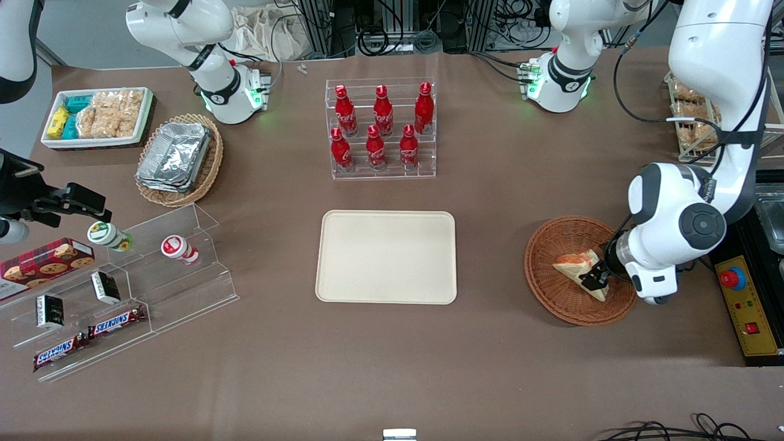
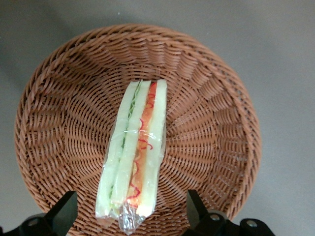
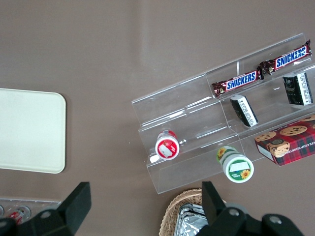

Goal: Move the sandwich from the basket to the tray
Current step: 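Close the left gripper on the sandwich's wrapped end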

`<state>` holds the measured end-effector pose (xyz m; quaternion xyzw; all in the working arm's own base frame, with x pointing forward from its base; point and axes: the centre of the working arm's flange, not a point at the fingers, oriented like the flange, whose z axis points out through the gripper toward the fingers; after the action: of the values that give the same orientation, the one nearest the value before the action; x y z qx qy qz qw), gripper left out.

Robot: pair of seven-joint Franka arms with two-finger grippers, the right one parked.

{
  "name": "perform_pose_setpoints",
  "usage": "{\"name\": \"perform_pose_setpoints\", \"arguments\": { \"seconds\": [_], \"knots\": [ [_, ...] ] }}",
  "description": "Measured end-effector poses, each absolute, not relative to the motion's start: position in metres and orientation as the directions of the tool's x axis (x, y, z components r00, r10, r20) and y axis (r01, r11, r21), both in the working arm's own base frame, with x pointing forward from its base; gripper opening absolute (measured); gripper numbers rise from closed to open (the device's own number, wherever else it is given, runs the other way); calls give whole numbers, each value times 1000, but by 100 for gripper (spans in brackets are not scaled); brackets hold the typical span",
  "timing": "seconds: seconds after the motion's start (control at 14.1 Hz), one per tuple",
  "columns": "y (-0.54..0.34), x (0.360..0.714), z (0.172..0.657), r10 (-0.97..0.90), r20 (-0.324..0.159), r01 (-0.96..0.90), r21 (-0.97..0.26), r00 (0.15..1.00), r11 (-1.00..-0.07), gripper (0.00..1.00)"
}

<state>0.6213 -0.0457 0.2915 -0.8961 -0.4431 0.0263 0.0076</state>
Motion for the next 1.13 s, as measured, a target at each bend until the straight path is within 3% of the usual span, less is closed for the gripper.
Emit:
{"name": "perform_pose_setpoints", "arguments": {
  "seconds": [0.64,0.85,0.92,1.13],
  "knots": [
    [-43,609,267,791,-35,790,-37,611,-612,100],
    [-43,610,257,791,-39,791,-34,610,-611,95],
    [-43,611,255,792,-40,792,-33,609,-610,89],
    [-44,614,256,798,-37,798,-26,601,-602,56]
  ]
}}
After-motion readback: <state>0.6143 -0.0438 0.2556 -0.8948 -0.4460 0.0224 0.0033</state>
